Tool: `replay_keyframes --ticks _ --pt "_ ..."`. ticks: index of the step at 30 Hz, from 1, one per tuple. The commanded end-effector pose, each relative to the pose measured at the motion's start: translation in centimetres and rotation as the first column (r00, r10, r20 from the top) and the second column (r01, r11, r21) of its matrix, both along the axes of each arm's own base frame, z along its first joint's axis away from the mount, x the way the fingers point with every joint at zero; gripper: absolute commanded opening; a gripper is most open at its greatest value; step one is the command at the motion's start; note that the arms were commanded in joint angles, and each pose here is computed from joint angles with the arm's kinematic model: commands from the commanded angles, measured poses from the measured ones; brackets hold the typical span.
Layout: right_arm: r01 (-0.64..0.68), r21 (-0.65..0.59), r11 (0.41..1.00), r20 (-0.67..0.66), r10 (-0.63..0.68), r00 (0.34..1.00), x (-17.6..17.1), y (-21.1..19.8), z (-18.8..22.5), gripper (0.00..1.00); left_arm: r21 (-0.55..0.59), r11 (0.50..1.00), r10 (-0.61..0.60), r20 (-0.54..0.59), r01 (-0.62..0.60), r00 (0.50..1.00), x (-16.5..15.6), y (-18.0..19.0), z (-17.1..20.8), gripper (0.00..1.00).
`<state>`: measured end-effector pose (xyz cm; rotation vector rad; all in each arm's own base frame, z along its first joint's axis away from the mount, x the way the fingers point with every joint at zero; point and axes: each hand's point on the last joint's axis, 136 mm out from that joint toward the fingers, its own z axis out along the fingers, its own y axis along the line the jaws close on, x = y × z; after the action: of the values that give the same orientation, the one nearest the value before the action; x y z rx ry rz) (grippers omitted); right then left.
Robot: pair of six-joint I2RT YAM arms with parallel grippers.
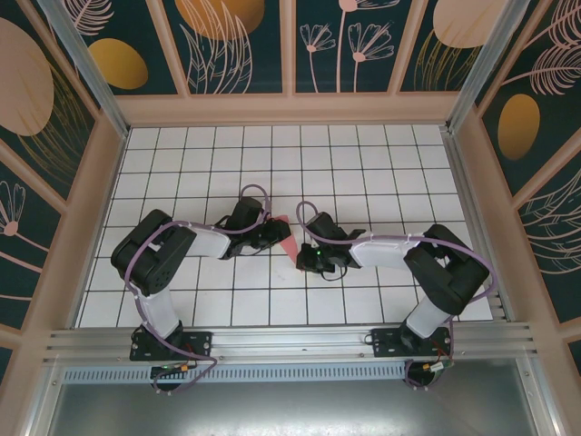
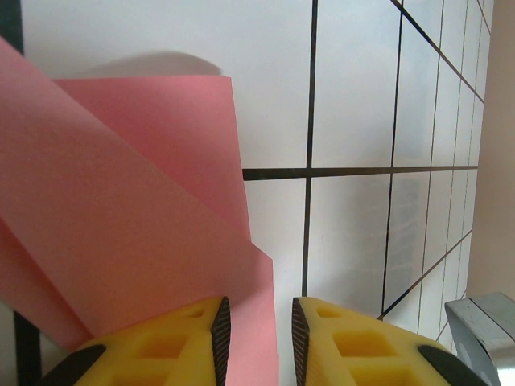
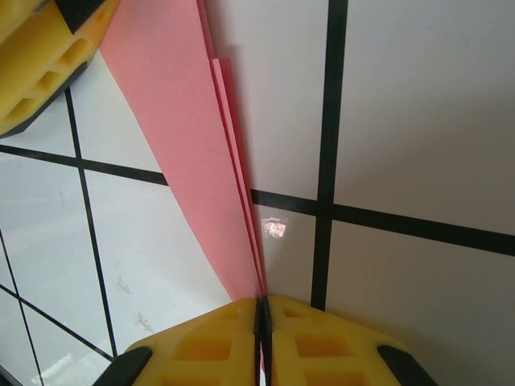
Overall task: Fold a paper plane with a square sheet of paper (pick it up from the middle)
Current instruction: Fold the wing for the fifth time at the center of the table.
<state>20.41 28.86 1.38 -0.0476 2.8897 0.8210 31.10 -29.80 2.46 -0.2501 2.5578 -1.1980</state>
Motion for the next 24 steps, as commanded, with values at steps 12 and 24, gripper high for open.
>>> replay_keyframes --ticks 12,24 --pt "-0.036 -0.274 0.961 -0.135 -0.001 0.991 -4.5 -5.0 -4.0 0.12 0.111 0.994 0.014 -0.076 -0.005 0.997 -1.1 1.5 -3.7 0.3" --pt "-0.015 -0.133 0.991 -0.1 0.002 0.995 -3.6 -3.3 -1.1 0.12 0.117 0.993 0.013 -0.078 -0.004 0.997 -1.2 1.6 -3.9 0.3"
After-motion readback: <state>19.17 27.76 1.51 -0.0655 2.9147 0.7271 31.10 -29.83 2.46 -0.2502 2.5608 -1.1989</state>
